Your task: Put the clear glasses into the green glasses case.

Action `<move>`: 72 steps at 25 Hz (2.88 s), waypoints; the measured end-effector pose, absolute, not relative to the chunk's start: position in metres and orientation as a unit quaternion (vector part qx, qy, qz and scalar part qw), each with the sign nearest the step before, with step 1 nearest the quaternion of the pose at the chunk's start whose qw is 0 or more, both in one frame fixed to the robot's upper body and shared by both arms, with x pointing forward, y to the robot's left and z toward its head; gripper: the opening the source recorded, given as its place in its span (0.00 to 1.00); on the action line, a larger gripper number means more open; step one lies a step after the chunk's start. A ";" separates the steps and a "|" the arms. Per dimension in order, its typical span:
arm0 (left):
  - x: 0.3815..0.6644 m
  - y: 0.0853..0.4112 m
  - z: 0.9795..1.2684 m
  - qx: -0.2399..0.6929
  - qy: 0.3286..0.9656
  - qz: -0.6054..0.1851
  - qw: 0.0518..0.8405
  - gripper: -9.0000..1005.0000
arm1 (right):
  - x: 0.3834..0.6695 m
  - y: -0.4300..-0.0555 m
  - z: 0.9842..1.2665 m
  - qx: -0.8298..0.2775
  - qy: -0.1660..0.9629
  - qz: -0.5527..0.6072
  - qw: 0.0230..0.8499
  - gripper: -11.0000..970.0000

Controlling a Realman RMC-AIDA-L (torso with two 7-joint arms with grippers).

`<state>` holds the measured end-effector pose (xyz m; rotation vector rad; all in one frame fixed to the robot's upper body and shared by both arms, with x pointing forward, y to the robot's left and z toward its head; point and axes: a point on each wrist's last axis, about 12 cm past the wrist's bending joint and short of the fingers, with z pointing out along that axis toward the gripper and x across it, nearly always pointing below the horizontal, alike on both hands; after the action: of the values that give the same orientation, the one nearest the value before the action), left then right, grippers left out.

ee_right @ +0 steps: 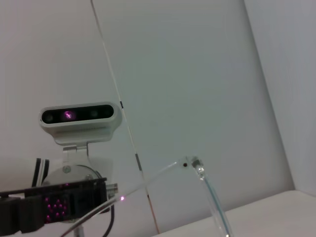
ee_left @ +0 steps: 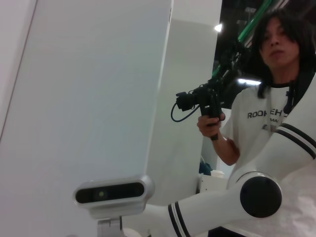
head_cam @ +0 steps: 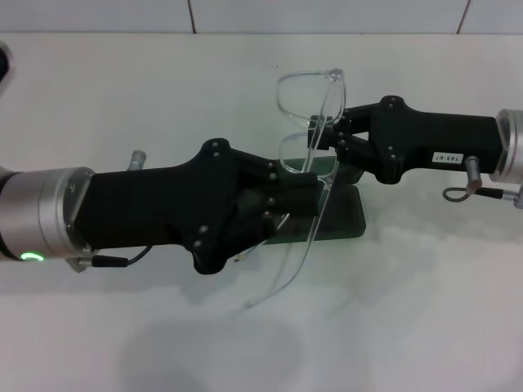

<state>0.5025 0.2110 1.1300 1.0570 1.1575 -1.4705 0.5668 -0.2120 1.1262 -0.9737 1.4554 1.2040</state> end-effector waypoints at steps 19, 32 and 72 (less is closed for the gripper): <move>0.505 0.208 1.126 0.431 0.480 -0.595 0.480 0.07 | 0.562 -0.197 1.133 -0.413 0.570 0.524 0.481 0.11; 0.505 0.207 1.123 0.428 0.477 -0.595 0.485 0.07 | 0.554 -0.193 1.131 -0.422 0.557 0.545 0.464 0.11; 0.506 0.210 1.121 0.413 0.478 -0.588 0.505 0.07 | 0.550 -0.194 1.126 -0.416 0.558 0.541 0.473 0.11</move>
<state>0.5061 0.2099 1.1208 0.9953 1.1543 -1.4183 0.5495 -0.1936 1.1258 -1.0186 1.3649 1.3236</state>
